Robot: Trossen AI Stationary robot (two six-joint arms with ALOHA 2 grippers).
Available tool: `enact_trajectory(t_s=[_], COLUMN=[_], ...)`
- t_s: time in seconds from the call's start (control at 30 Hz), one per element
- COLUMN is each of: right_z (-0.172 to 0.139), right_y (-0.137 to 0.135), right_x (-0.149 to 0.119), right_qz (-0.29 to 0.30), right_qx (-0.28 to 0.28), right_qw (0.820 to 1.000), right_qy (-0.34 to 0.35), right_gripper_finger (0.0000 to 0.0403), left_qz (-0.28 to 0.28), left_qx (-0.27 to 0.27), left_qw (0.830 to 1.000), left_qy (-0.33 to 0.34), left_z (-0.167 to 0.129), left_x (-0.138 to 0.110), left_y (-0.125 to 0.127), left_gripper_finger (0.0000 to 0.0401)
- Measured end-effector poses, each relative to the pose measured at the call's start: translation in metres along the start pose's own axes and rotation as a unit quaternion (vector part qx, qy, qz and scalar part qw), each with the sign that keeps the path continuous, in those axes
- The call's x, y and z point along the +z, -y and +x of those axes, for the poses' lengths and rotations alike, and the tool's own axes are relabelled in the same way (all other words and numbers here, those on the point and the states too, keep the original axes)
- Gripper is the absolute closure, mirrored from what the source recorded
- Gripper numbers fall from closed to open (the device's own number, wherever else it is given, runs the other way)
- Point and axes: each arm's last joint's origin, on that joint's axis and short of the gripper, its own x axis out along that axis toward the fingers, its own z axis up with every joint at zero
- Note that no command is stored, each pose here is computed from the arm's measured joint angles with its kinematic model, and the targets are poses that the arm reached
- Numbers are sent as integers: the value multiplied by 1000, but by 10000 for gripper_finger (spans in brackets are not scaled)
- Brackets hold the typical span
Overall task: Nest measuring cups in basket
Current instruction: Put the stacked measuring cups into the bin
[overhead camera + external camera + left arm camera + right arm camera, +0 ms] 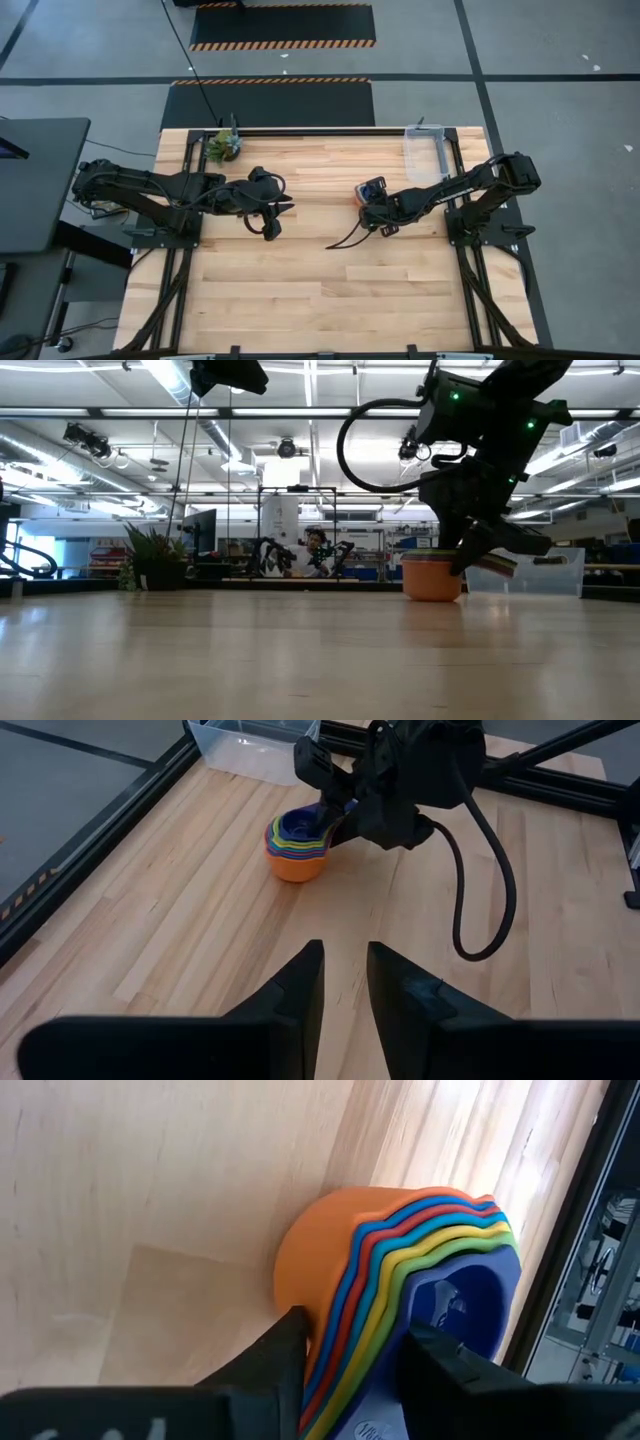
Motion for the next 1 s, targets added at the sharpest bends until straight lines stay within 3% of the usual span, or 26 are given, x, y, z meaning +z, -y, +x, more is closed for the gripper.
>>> enact_trajectory(t_s=[1.0], right_z=[-10], right_y=[13], right_x=[7], right_qz=[7], right_qx=[-6], right_qw=[1000], right_qy=[-1], right_gripper_finger=[281], left_qz=[0], left_qx=[0], left_qw=[1000], left_qy=[0], left_z=[0], left_x=[0], left_y=[0], left_gripper_finger=[314])
